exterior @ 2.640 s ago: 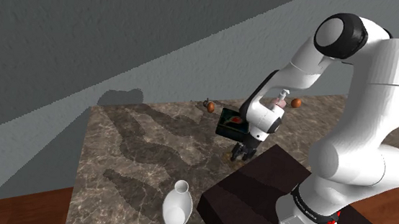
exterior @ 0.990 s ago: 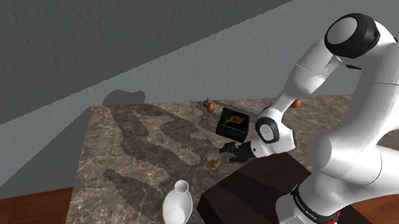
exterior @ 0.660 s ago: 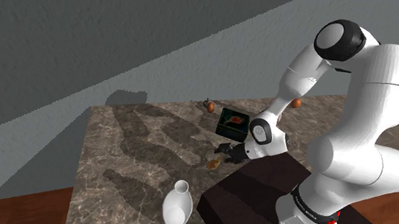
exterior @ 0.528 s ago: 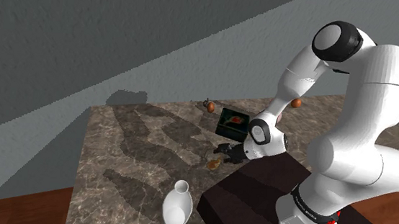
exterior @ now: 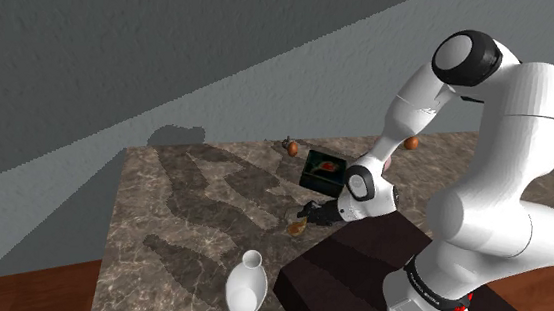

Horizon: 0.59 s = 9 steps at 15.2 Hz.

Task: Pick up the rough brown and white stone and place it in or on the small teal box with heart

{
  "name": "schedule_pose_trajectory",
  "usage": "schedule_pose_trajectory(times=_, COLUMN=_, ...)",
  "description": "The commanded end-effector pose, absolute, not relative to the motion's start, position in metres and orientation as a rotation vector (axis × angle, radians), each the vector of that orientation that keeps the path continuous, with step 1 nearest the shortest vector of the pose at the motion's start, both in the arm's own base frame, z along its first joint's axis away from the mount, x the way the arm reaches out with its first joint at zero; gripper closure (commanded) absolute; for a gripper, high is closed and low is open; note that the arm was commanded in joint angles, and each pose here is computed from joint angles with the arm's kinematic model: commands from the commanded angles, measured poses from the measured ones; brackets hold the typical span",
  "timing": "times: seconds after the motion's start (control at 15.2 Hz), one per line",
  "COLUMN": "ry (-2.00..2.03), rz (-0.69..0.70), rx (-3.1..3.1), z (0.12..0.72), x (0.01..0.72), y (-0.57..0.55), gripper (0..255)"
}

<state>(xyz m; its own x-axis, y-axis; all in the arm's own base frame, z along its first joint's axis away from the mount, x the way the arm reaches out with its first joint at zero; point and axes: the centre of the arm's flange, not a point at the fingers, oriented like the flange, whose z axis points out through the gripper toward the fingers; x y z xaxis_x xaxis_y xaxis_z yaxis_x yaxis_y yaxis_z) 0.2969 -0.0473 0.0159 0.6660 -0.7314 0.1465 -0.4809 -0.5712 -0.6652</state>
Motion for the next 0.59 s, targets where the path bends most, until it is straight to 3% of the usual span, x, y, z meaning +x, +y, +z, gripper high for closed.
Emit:
schedule_pose_trajectory(times=0.0, ry=0.933, rz=-0.552, rx=-2.286, z=0.0159, x=0.2969, y=-0.0473, gripper=255)
schedule_pose_trajectory(times=0.53, ry=0.933, rz=-0.552, rx=-2.286, z=0.0211, x=0.2969, y=-0.0473, gripper=255)
